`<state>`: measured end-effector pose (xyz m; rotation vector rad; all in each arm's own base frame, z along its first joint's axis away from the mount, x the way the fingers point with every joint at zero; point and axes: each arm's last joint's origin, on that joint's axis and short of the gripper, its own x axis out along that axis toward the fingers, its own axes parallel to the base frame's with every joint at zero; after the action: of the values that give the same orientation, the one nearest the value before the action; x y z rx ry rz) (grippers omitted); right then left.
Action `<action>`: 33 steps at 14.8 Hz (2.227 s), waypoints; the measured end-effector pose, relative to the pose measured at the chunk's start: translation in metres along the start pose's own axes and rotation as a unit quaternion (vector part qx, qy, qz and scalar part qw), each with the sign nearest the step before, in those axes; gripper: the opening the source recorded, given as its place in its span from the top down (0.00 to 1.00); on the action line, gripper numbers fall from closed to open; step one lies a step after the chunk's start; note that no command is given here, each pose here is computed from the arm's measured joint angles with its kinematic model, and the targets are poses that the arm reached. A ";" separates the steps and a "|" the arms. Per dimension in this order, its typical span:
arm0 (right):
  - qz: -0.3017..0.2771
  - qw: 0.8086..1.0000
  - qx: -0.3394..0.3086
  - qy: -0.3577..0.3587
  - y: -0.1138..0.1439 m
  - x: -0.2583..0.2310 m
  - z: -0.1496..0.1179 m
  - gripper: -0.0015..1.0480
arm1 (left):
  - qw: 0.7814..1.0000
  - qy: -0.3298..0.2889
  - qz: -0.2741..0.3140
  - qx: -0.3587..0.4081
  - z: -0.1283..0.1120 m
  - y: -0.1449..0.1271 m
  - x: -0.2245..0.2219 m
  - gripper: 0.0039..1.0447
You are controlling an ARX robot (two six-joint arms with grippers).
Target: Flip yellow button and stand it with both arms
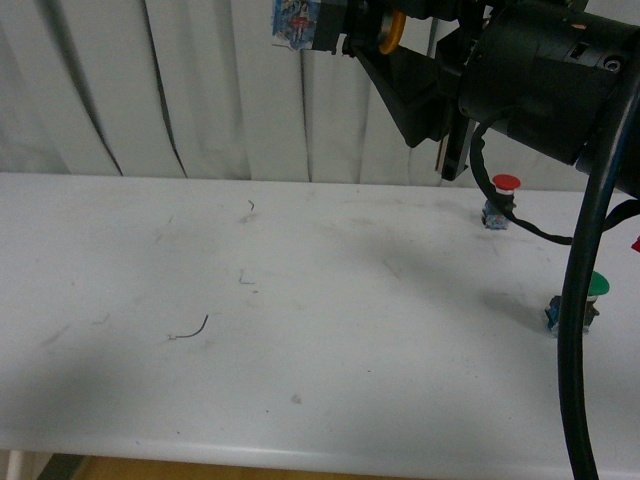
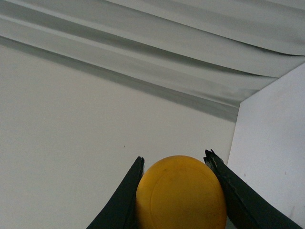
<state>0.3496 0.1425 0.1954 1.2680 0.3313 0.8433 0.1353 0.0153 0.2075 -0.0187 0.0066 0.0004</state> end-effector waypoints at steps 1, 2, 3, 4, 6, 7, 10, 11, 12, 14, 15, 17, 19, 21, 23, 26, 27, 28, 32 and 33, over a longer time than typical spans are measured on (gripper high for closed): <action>0.000 1.000 -0.005 0.000 0.000 0.000 -0.001 0.66 | 1.000 0.003 -0.002 0.000 -0.007 -0.003 -0.003 0.81; 0.001 1.000 -0.009 0.000 0.001 0.001 -0.002 0.66 | 1.000 -0.002 -0.001 0.000 -0.010 -0.006 -0.007 0.97; 0.000 1.000 -0.011 -0.001 0.000 0.001 -0.002 0.66 | 1.000 -0.007 -0.003 0.001 -0.014 -0.015 -0.010 0.99; 0.000 1.000 -0.012 0.000 0.000 0.001 -0.002 0.66 | 1.000 -0.001 -0.008 0.002 -0.020 -0.016 -0.012 0.99; -0.001 1.000 -0.012 0.000 0.000 0.001 -0.002 0.66 | 1.000 -0.001 0.001 0.002 -0.025 -0.015 -0.017 0.99; 0.000 1.000 -0.012 -0.001 0.000 0.001 -0.002 0.66 | 1.000 -0.002 0.001 0.002 -0.027 -0.015 -0.018 0.99; -0.014 1.000 -0.006 0.000 -0.009 0.000 -0.004 0.66 | 1.000 -0.003 0.000 0.002 -0.032 -0.015 -0.023 0.99; -0.017 1.000 -0.004 -0.001 -0.011 -0.001 -0.005 0.66 | 1.000 -0.010 0.000 0.002 -0.038 -0.015 -0.024 0.99; -0.016 1.000 -0.005 -0.001 -0.011 0.000 -0.005 0.66 | 1.000 -0.007 0.000 0.002 -0.039 -0.015 -0.025 0.99; -0.016 1.000 -0.004 0.001 -0.010 0.001 -0.008 0.66 | 1.000 0.004 0.001 0.002 -0.041 -0.014 -0.030 0.99; -0.014 1.000 -0.006 0.004 -0.010 0.001 -0.009 0.66 | 1.000 0.003 0.000 0.002 -0.043 -0.014 -0.037 0.99; -0.013 1.000 -0.006 0.004 -0.010 0.001 -0.009 0.66 | 1.000 0.000 0.000 0.002 -0.043 -0.014 -0.038 0.99; -0.015 1.000 -0.007 0.004 -0.010 0.001 -0.009 0.66 | 1.000 -0.005 0.000 0.002 -0.042 -0.014 -0.038 0.99; -0.014 1.000 -0.008 0.004 -0.010 0.001 -0.009 0.66 | 1.000 -0.003 0.001 0.002 -0.042 -0.014 -0.038 0.98; -0.014 1.000 -0.012 0.004 -0.010 0.001 -0.009 0.66 | 1.000 -0.003 0.000 0.002 -0.042 -0.014 -0.038 0.92; -0.014 1.000 -0.019 0.004 -0.010 0.001 -0.009 0.66 | 1.000 -0.004 0.000 0.002 -0.042 -0.014 -0.038 0.84; -0.014 1.000 -0.023 0.004 -0.010 0.001 -0.009 0.66 | 1.000 -0.004 0.000 0.002 -0.042 -0.014 -0.038 0.82; -0.014 0.999 -0.033 0.004 -0.010 0.001 -0.009 0.66 | 1.000 -0.003 0.000 0.002 -0.042 -0.014 -0.038 0.75; -0.098 0.964 -0.227 -0.093 -0.006 0.009 0.013 0.66 | 1.000 -0.003 0.000 0.002 -0.042 -0.014 -0.038 0.30; -0.252 0.874 -0.395 -0.130 -0.018 0.002 0.042 0.66 | 1.000 -0.003 0.000 0.002 -0.042 -0.014 -0.038 0.05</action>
<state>0.3845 0.1136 0.1919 0.4658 0.0640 0.2788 0.0975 0.0001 0.1659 -0.0139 -0.0002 0.0011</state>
